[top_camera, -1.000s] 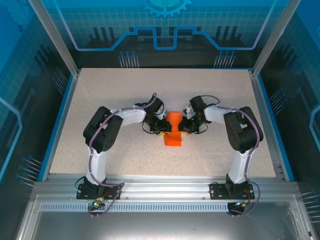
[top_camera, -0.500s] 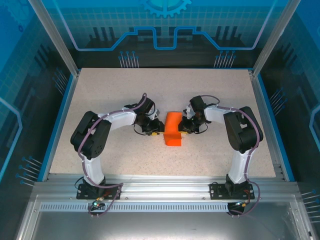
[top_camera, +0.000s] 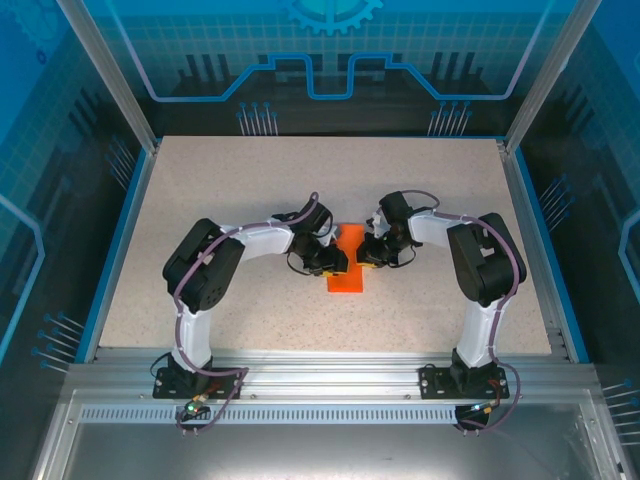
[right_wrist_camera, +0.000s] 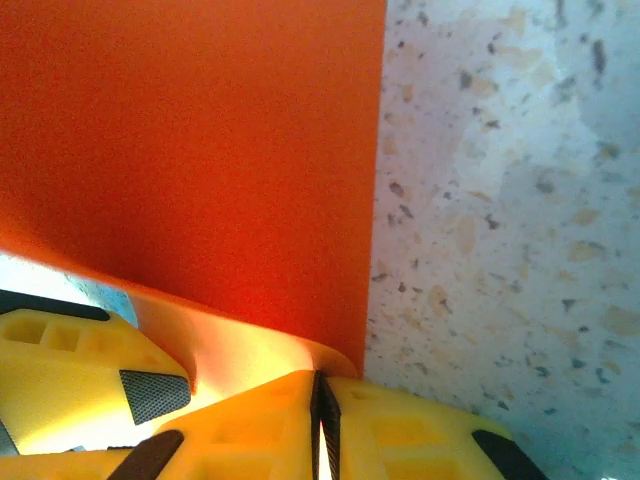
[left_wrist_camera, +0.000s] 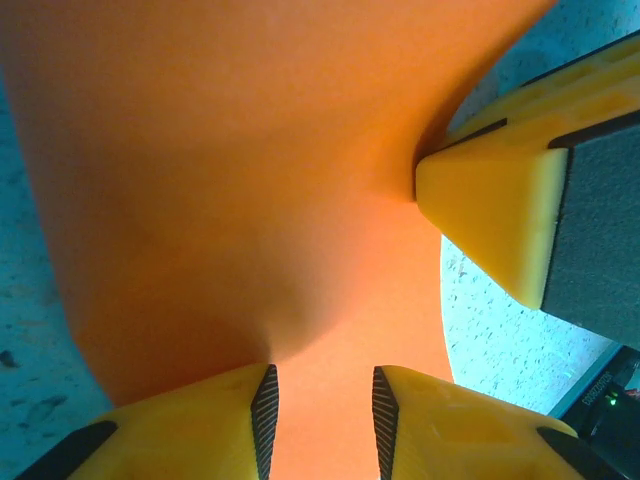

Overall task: Fold a paper plane with a square sheet of paper (fold left side to right side)
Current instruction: First fold the square sheet of paper in half at the center of the table.

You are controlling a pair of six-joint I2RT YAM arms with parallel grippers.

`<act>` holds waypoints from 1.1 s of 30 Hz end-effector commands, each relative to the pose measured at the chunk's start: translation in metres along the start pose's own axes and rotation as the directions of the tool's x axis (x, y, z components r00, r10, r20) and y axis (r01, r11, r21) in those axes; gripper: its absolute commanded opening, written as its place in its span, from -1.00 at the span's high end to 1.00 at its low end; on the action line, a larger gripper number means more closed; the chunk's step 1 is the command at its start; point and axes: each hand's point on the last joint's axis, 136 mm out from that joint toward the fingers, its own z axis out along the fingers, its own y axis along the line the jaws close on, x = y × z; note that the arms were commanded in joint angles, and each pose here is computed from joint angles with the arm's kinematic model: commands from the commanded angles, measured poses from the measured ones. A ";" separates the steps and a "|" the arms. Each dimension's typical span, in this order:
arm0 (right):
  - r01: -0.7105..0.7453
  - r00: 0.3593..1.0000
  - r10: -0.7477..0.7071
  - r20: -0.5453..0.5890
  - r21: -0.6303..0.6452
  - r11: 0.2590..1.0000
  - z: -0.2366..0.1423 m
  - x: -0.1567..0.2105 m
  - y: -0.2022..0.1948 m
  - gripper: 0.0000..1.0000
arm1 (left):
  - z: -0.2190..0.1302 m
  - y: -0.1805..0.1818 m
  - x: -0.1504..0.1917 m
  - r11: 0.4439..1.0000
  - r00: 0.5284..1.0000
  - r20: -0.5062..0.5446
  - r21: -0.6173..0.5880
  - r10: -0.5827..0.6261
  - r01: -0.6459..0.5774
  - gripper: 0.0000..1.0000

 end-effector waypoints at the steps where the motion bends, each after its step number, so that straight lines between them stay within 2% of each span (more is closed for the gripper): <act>1: -0.041 0.996 0.054 -0.067 0.184 0.982 0.021 0.024 -0.045 0.74 | 0.003 0.006 0.011 1.000 0.999 -0.034 -0.005 -0.011 0.011 0.31; 9: -0.043 0.996 0.058 -0.071 0.196 0.980 0.021 0.025 -0.048 0.74 | 0.005 0.023 0.039 0.999 0.997 -0.071 -0.021 -0.028 0.026 0.33; 21: -0.041 0.995 0.057 -0.076 0.200 0.979 0.021 0.024 -0.048 0.74 | -0.006 0.028 0.072 1.000 0.998 -0.059 0.022 0.001 0.001 0.30; 33: -0.034 0.996 0.049 -0.073 0.194 0.980 0.019 0.024 -0.044 0.73 | -0.042 -0.021 0.038 0.991 0.996 0.060 0.113 0.068 -0.074 0.30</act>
